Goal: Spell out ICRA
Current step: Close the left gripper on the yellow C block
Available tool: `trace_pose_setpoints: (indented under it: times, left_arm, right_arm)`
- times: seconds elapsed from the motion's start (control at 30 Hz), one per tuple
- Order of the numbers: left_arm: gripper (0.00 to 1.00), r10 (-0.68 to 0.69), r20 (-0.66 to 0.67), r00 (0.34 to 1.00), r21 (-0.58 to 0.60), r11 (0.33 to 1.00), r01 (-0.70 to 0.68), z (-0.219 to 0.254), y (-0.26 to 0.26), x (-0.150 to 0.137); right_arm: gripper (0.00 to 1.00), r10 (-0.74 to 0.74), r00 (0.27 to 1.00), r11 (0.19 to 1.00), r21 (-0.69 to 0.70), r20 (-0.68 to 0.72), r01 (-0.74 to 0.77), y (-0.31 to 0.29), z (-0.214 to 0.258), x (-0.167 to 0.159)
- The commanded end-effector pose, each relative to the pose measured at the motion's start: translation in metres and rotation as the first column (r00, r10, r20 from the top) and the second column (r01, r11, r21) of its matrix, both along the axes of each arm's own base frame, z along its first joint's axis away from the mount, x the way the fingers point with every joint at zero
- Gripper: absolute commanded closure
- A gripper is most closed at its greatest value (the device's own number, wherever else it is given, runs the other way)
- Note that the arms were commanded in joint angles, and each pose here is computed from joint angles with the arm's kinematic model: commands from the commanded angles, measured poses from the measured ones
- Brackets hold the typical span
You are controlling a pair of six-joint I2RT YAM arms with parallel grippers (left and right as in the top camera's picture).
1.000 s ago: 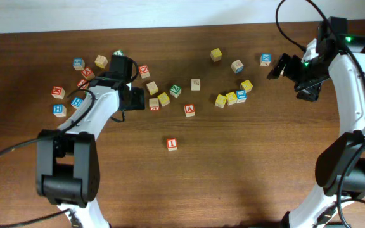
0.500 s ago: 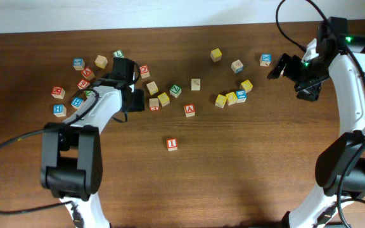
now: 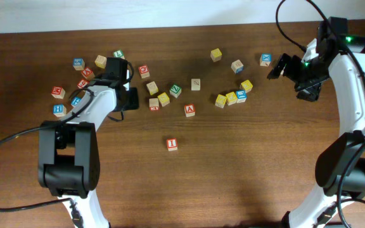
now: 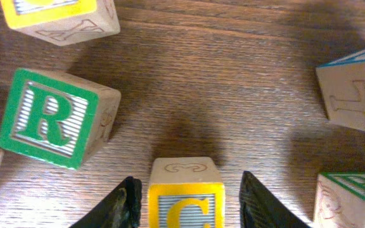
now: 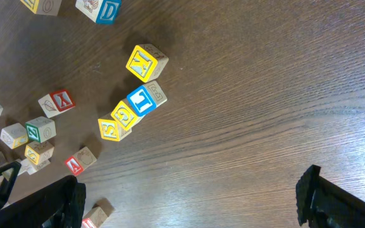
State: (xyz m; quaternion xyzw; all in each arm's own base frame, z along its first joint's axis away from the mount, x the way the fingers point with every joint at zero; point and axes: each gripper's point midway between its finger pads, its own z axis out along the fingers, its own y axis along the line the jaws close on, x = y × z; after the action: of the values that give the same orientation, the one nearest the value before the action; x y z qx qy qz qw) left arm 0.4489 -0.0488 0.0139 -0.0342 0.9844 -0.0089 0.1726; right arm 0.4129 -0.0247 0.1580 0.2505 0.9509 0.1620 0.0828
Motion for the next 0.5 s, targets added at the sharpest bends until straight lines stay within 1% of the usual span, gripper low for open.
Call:
trace_pose_setpoints:
  times: [0.0, 0.03, 0.13, 0.2, 0.33, 0.47]
  left_arm:
    - [0.61, -0.01, -0.008, 1.0, -0.027, 1.0, 0.01, -0.0042, -0.005, -0.0002]
    - [0.62, -0.009, -0.008, 1.0, -0.026, 1.0, 0.009, -0.0042, -0.0047, -0.0003]
    - [0.62, -0.009, -0.009, 1.0, -0.027, 1.0, 0.009, -0.0042, -0.0049, -0.0003]
    - [0.64, -0.009, -0.008, 1.0, -0.027, 1.0, 0.009, -0.0042, -0.0048, -0.0001]
    - [0.6, 0.007, -0.002, 1.0, 0.019, 1.0, -0.007, -0.0039, 0.0035, 0.0009]
    - [0.7, 0.007, -0.006, 1.0, 0.02, 1.0, -0.006, -0.0043, 0.0034, -0.0002]
  right_arm:
    - [0.02, 0.004, 1.0, 1.0, -0.014, 0.014, -0.004, -0.0031, 0.005, 0.0001]
    - [0.02, 0.004, 1.0, 1.0, -0.014, 0.014, -0.004, -0.0031, 0.005, 0.0001]
    - [0.02, 0.004, 1.0, 1.0, -0.014, 0.014, -0.004, -0.0031, 0.005, 0.0001]
    - [0.02, 0.004, 1.0, 1.0, -0.014, 0.014, -0.004, -0.0031, 0.005, 0.0001]
    - [0.02, 0.004, 1.0, 1.0, -0.014, 0.014, -0.004, -0.0031, 0.005, 0.0001]
    - [0.02, 0.004, 1.0, 1.0, -0.014, 0.014, -0.004, -0.0031, 0.005, 0.0001]
